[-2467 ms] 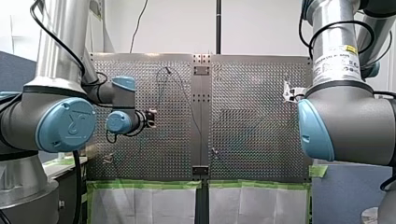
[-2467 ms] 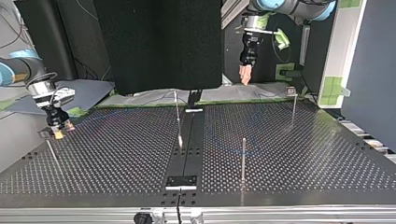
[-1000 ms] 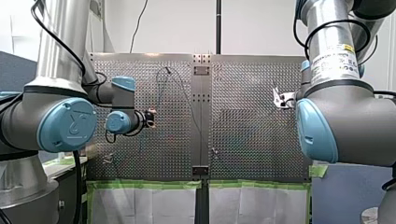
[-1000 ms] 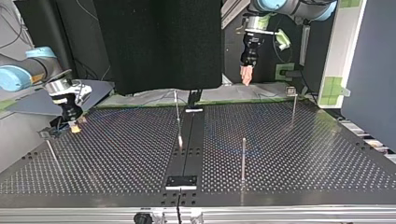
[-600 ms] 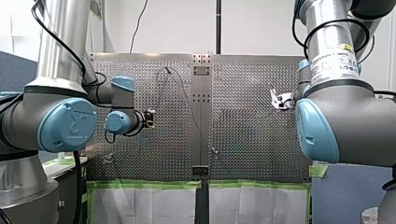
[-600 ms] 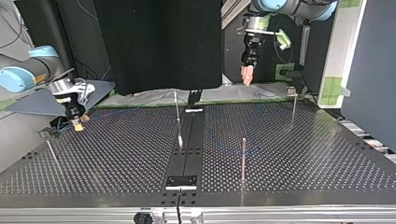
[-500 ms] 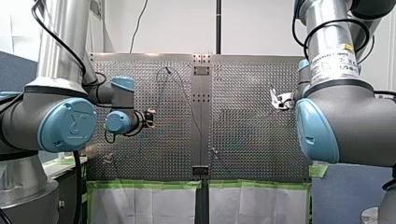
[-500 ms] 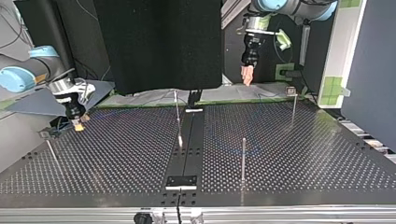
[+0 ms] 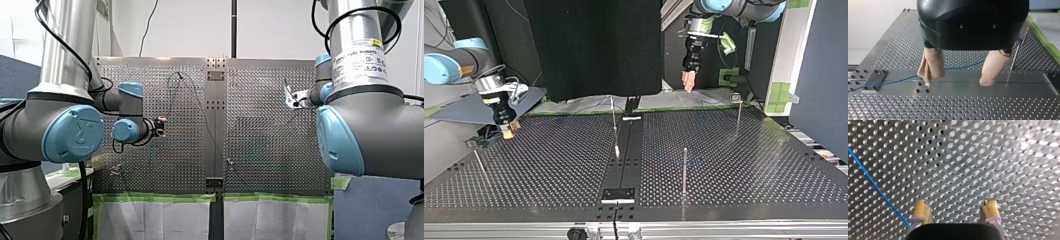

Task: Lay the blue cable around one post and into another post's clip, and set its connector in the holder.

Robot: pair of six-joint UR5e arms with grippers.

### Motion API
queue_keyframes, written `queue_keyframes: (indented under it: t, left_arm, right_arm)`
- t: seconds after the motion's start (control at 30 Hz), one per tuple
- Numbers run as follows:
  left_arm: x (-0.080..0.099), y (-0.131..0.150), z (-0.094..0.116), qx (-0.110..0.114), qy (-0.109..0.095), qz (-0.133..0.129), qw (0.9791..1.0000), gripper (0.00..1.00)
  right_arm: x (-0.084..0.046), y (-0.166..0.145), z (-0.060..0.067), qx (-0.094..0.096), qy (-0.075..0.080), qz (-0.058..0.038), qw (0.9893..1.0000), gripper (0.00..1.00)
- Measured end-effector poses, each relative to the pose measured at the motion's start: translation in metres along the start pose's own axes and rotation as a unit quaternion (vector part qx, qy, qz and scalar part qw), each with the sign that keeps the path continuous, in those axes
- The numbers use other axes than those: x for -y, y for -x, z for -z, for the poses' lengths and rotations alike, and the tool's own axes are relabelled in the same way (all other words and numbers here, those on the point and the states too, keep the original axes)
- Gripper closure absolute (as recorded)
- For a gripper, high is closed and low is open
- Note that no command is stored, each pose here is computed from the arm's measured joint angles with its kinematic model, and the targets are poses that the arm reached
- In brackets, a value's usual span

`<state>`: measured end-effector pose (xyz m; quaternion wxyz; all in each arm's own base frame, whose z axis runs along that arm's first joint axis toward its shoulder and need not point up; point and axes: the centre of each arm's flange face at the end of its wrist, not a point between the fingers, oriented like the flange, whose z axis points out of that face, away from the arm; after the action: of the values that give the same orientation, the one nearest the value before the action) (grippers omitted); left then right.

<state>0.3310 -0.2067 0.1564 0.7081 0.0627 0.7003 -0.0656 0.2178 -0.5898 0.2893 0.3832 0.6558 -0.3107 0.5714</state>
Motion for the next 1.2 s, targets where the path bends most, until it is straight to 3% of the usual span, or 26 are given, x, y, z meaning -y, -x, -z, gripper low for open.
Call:
queue_keyframes:
  t: [0.13, 0.37, 0.67, 0.97, 1.2]
  left_arm:
    - [0.0, 0.0, 0.0, 0.0, -0.001, 0.001, 1.0, 0.0]
    - [0.0, 0.0, 0.0, 0.002, -0.002, 0.013, 0.9999, 0.0]
    - [0.0, 0.002, 0.0, 0.016, 0.005, 0.046, 0.9988, 0.0]
    - [-0.005, 0.002, 0.001, 0.022, 0.039, 0.076, 0.9961, 0.0]
    - [-0.003, 0.001, 0.003, 0.019, 0.037, 0.089, 0.9951, 0.0]
  right_arm:
    - [0.014, 0.0, 0.006, -0.009, -0.007, -0.0006, 0.9999, 0.0]
    - [0.059, 0.017, 0.012, -0.013, -0.019, -0.0046, 0.9997, 0.0]
    - [0.117, 0.041, 0.026, 0.006, -0.023, -0.0155, 0.9996, 0.0]
    - [0.164, 0.035, 0.026, -0.005, -0.022, -0.0131, 0.9997, 0.0]
    - [0.199, 0.045, 0.022, -0.013, -0.02, -0.0125, 0.9996, 0.0]
